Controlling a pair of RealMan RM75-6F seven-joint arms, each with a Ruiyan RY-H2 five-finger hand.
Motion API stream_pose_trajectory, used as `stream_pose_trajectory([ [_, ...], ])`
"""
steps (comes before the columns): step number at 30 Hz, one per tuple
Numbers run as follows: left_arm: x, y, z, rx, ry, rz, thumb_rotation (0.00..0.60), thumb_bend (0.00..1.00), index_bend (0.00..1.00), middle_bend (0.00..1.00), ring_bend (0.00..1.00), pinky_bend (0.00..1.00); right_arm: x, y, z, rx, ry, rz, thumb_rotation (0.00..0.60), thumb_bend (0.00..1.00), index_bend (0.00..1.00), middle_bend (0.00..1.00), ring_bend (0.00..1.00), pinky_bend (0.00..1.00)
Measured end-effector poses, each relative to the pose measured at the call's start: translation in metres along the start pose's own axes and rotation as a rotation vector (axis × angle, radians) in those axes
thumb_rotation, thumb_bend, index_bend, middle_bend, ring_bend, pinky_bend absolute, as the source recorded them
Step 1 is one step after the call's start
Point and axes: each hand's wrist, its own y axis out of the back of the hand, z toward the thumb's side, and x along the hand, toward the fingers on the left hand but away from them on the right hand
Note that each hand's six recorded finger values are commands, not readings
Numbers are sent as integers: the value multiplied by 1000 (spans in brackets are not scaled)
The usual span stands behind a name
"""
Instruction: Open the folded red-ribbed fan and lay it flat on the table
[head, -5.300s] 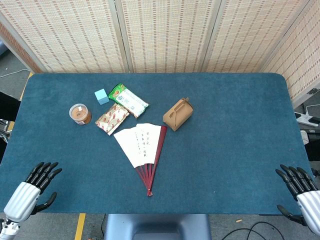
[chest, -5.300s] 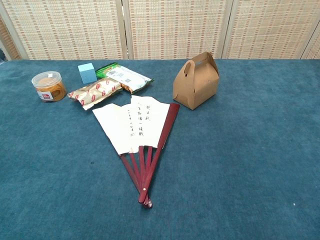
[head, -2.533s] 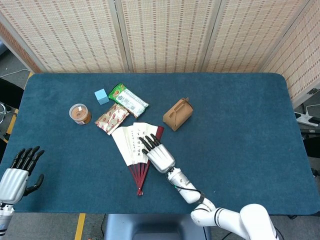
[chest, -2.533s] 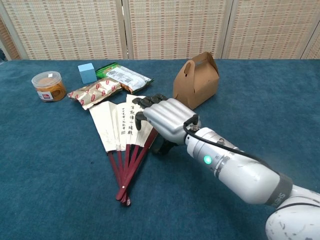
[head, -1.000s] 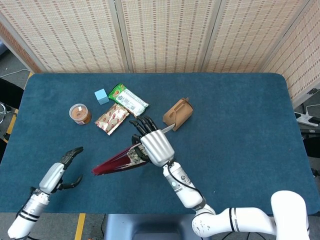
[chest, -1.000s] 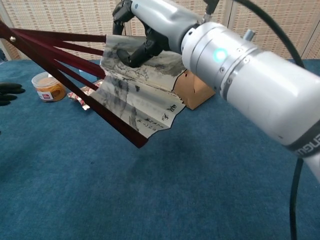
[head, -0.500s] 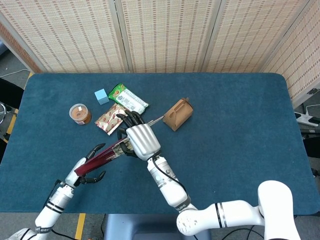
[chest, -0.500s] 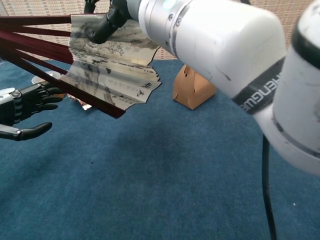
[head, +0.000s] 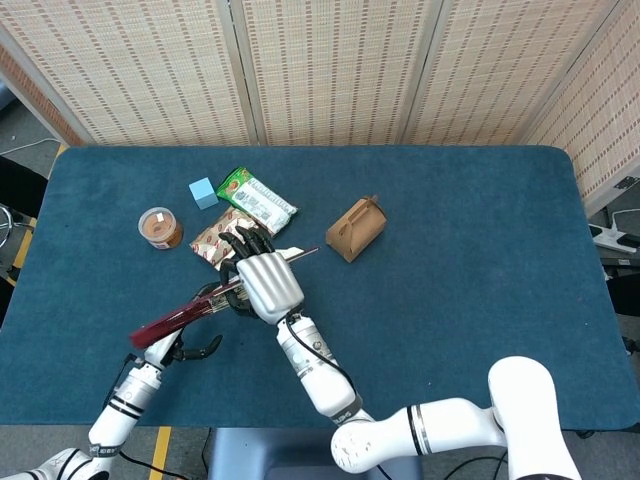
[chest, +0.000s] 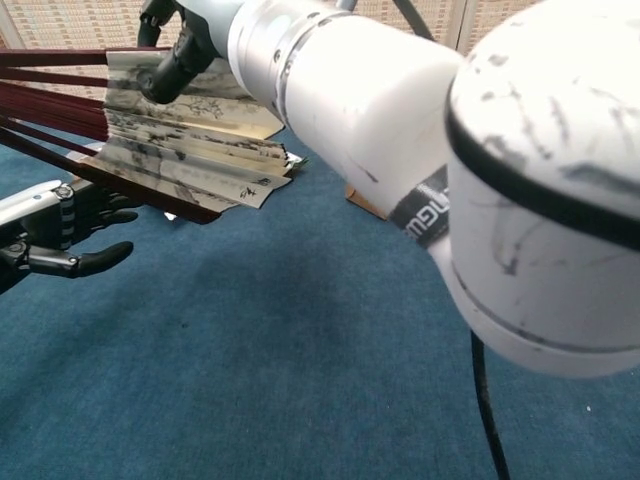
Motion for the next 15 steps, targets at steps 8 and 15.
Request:
stream_pose_trajectory([
  [8, 9, -3, 7, -100, 10, 38, 600, 382, 5, 0, 0, 0, -1, -3, 7, -7, 1, -9, 600, 546, 684, 114, 0, 65],
  [15, 11, -5, 20, -151, -3, 62, 600, 410, 294, 0, 0, 0, -2, -8, 14, -23, 1, -3, 600, 545, 685, 114, 0, 65],
])
